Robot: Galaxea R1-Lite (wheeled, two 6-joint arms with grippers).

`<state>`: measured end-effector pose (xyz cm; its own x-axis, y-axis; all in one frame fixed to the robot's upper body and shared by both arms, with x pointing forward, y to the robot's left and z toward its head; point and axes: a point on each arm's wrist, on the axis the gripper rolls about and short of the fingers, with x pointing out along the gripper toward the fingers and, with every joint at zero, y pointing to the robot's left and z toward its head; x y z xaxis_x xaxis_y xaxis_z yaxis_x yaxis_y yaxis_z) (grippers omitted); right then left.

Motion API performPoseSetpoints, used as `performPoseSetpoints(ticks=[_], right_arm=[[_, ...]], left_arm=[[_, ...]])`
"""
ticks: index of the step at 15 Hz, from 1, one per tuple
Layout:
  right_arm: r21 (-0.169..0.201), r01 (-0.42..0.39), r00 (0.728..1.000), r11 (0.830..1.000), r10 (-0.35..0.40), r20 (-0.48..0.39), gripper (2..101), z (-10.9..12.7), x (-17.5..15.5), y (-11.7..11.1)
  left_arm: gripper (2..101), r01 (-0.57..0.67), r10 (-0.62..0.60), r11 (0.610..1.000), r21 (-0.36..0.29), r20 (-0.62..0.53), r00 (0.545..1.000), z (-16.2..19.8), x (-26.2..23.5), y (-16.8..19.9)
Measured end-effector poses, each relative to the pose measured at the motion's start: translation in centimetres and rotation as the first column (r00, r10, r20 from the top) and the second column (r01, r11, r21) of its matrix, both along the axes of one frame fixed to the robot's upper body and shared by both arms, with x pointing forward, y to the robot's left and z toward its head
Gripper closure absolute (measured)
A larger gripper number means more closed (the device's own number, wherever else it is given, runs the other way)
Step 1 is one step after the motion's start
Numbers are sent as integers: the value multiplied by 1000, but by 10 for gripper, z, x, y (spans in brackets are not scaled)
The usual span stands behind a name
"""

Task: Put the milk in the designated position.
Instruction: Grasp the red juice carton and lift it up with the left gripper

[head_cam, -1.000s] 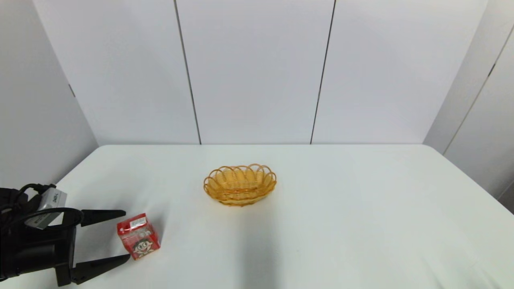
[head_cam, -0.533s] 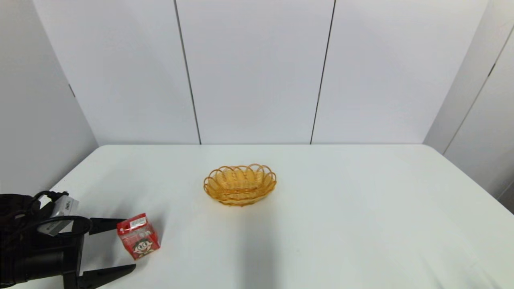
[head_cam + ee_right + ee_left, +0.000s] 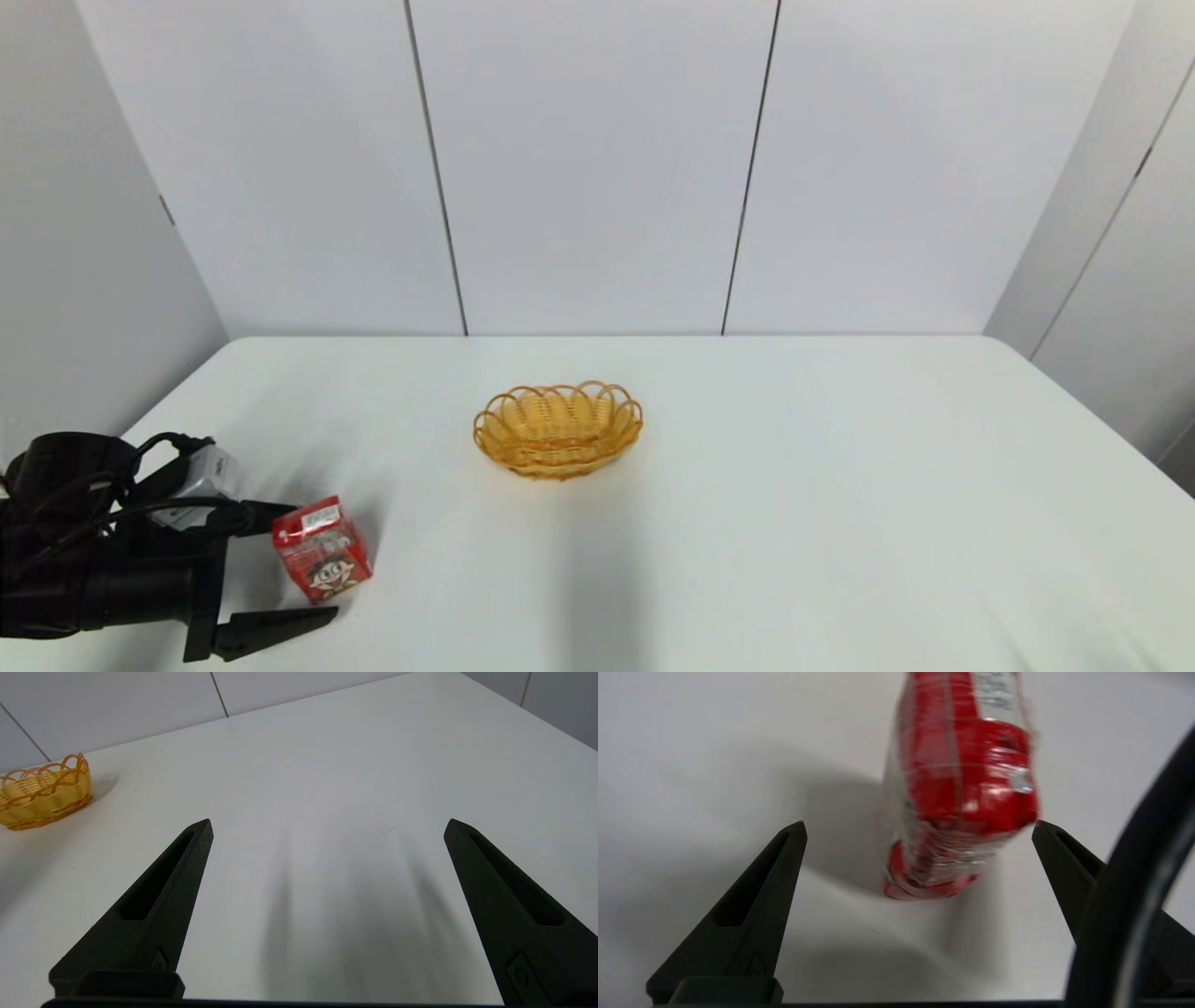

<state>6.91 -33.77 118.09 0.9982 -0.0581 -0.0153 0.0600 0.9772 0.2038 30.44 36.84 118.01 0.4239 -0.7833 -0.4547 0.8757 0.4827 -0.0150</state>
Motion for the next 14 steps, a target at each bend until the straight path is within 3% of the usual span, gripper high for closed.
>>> performPoseSetpoints(ticks=[8,11,14], right_arm=[[0,0,1000,1000,0,0,43,0,0,0],[0,0,1000,1000,0,0,43,0,0,0],[0,0,1000,1000,0,0,43,0,0,0]], left_arm=[[53,4,-5,1000,-23,-39,999,6,17,-9],[323,7,-8,1000,-23,-43,999,4,18,-10],[530,7,-9,1000,-24,-51,999,3,18,-10]])
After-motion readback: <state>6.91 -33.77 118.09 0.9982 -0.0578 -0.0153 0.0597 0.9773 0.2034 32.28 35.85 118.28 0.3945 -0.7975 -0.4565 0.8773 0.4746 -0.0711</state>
